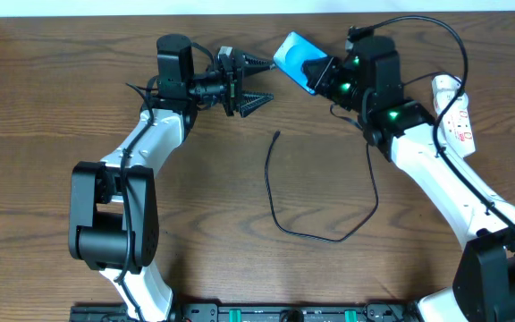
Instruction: Plug charger to phone and switch on socket
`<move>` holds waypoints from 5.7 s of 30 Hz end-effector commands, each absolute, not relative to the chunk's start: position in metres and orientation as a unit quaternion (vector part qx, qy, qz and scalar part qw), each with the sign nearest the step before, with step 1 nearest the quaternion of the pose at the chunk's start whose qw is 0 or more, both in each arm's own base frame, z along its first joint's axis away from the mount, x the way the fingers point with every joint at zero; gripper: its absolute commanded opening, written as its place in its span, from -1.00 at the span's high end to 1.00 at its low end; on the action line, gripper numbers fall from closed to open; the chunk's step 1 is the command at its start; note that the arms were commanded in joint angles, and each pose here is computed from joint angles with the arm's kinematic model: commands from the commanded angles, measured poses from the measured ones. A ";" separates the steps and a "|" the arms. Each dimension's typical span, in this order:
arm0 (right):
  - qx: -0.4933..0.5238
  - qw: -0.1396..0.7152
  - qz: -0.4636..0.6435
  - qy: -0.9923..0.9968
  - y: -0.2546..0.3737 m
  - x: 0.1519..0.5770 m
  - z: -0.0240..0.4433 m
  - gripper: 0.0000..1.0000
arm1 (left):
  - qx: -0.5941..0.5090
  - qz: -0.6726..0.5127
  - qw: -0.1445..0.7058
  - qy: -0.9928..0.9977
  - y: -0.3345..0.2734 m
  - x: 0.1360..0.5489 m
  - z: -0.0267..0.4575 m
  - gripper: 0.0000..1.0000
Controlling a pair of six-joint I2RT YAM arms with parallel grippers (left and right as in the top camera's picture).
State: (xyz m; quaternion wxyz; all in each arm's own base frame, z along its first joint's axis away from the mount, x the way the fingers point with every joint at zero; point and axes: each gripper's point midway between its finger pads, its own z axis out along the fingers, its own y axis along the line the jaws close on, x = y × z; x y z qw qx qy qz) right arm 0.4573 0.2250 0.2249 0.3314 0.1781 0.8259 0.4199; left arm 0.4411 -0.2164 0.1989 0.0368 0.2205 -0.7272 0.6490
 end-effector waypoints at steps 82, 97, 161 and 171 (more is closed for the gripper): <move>0.318 0.199 0.568 0.733 0.319 0.433 0.254 0.98 | 0.228 0.699 -0.202 -0.647 -0.163 0.511 0.275 0.36; 0.316 0.198 0.568 0.734 0.321 0.432 0.254 0.95 | 0.229 0.699 -0.201 -0.647 -0.162 0.511 0.275 0.85; 0.117 0.093 0.253 0.956 0.270 0.408 0.071 0.01 | 0.172 0.658 -0.252 -0.688 -0.026 0.495 0.255 0.86; 0.156 0.019 0.288 0.945 0.281 0.400 0.039 0.26 | 0.174 0.658 -0.254 -0.688 -0.026 0.496 0.255 0.85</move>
